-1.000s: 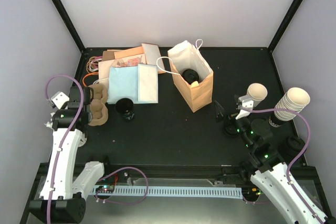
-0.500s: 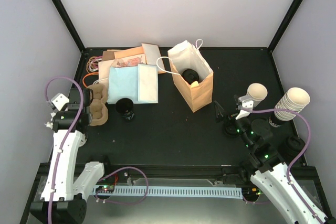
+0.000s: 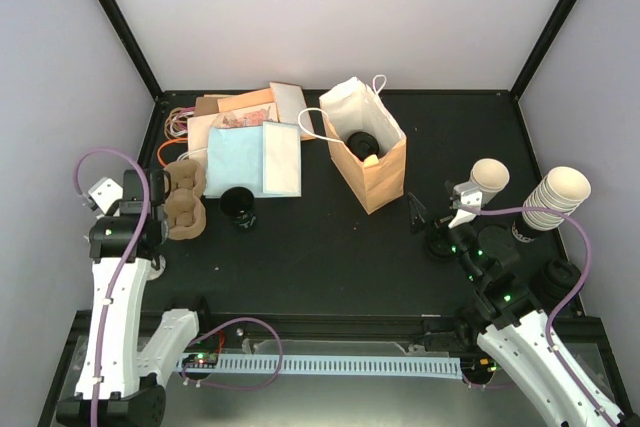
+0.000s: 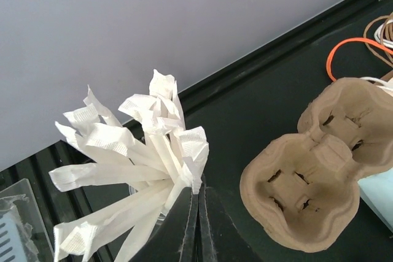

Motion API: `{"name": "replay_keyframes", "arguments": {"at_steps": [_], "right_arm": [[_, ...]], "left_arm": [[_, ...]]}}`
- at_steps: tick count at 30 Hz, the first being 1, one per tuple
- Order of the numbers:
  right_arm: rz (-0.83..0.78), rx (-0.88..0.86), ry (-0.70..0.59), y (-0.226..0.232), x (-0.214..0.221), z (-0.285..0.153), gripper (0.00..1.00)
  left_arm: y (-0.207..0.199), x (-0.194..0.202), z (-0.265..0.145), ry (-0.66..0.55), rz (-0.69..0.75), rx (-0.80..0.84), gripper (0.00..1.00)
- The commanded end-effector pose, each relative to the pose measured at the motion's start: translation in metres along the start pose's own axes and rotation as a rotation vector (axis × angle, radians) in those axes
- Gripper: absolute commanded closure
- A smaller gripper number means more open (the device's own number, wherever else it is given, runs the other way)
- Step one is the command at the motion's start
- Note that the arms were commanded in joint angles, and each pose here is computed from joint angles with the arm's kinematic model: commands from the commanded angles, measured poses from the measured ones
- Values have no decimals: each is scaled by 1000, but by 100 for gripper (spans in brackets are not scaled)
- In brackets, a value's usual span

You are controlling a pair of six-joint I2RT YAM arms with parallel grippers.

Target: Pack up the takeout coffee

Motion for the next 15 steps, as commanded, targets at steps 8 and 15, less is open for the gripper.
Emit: {"name": "replay_keyframes", "arguments": {"at_steps": [8,15], "right_arm": [[16,-33,-30,4,-5,1,0],[15,-43,-14,6,-4,2,0]], "left_arm": [[20,-25,-34,-43,36,-6,98],[21,-34,-53,-178,100,142,98]]}}
Point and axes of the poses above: each gripper's point midway between its finger pads, its own z axis out along the fingers, its own y axis along the line the jaws close on, x = y × z, the point moved 6 cm from there along -z, back along the fingers, and after that the axes turned 13 degrees about z, right-handed, at the moved point
